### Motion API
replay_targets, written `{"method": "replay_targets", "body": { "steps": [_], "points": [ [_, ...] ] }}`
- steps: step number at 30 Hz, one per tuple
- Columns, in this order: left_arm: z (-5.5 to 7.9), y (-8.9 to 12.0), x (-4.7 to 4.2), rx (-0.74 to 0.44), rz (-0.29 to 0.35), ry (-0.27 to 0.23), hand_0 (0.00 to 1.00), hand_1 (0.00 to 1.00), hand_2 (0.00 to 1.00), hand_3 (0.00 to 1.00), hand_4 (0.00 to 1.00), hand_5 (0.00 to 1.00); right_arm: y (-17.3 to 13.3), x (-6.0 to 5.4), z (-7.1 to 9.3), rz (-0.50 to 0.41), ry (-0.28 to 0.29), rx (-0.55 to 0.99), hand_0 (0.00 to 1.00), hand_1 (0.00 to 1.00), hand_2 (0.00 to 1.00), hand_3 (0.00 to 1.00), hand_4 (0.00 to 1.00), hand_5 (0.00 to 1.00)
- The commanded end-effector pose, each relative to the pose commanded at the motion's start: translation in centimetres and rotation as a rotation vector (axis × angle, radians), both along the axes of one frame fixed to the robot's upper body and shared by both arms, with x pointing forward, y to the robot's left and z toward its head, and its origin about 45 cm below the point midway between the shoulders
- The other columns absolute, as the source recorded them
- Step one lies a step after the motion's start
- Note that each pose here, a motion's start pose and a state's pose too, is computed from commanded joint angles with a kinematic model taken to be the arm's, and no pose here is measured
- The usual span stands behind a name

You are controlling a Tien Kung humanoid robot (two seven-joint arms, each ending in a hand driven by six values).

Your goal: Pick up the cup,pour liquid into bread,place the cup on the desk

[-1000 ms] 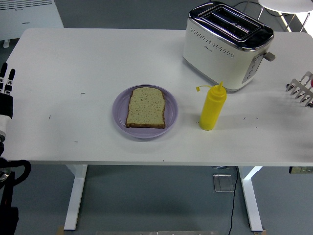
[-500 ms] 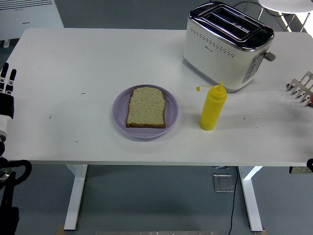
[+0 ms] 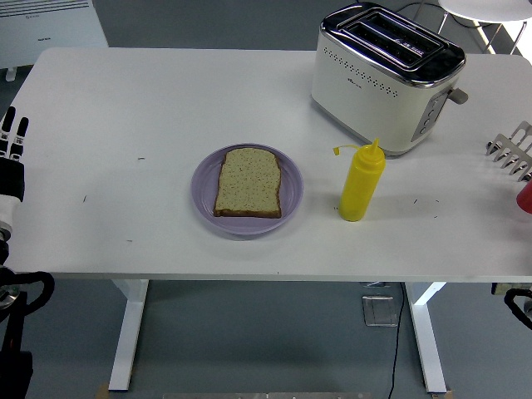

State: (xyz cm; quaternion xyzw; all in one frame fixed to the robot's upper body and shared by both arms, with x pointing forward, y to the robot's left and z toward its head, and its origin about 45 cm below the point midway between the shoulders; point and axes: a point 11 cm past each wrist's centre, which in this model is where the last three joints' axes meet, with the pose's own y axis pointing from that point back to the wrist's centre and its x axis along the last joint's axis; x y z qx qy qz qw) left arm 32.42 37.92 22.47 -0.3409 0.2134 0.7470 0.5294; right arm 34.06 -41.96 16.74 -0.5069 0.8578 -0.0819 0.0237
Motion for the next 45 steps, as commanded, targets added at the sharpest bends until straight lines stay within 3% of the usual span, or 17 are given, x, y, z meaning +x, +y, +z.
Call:
{"method": "replay_targets", "body": {
  "steps": [17,18,23,24,29,30,35,36,45],
  "points": [
    [0.0,0.0,-0.01,-0.001,0.001,0.0,0.806,0.788,0.837,0.82,0.487,0.998,-0.4,-0.8,-2.4,-0.046,0.065,0.03,0.413,0.432,0.477,0.542,0.349,0.085],
    [0.0,0.0,-0.02,-0.001,0.001,0.001,0.805,0.788,0.837,0.819,0.486,0.998,-0.3,-0.9,-2.5,-0.044,0.067,0.03,0.5,0.463,0.517,0.575,0.533,0.125],
    [-0.1,-0.1,-0.04,-0.002,0.0,0.003,0.805,0.788,0.837,0.819,0.486,0.998,0.1,-1.2,-2.8,-0.034,0.075,0.02,0.5,0.463,0.517,0.575,0.533,0.125],
    [-0.2,-0.1,-0.05,-0.002,0.0,0.004,0.806,0.788,0.836,0.819,0.486,0.998,0.2,-1.3,-2.9,-0.03,0.076,0.016,0.657,0.579,0.59,0.702,0.648,0.155],
    [-0.2,-0.1,-0.07,-0.002,-0.002,0.005,0.806,0.788,0.836,0.819,0.486,0.998,0.3,-1.5,-2.9,-0.013,0.083,-0.05,0.657,0.579,0.59,0.702,0.648,0.155],
    [-0.2,-0.1,-0.07,-0.002,-0.002,0.005,0.806,0.788,0.836,0.818,0.486,0.998,0.3,-1.6,-2.9,-0.01,0.084,-0.059,0.824,0.72,0.786,0.878,0.752,0.206],
    [-0.3,-0.2,-0.08,-0.001,-0.003,0.006,0.806,0.788,0.836,0.818,0.486,0.998,0.0,-1.8,-3.2,0.001,0.104,-0.079,0.824,0.72,0.786,0.878,0.752,0.206],
    [-0.2,-0.2,-0.08,-0.001,-0.004,0.006,0.805,0.788,0.836,0.817,0.486,0.998,0.0,-1.9,-3.3,0.001,0.109,-0.076,0.88,0.768,0.862,0.931,0.791,0.242],
    [-0.2,-0.1,-0.09,0.0,-0.001,0.004,0.805,0.788,0.835,0.817,0.486,0.998,-0.3,-1.9,-3.3,-0.004,0.109,-0.066,0.894,0.785,0.895,0.947,0.81,0.244]
  ]
}}
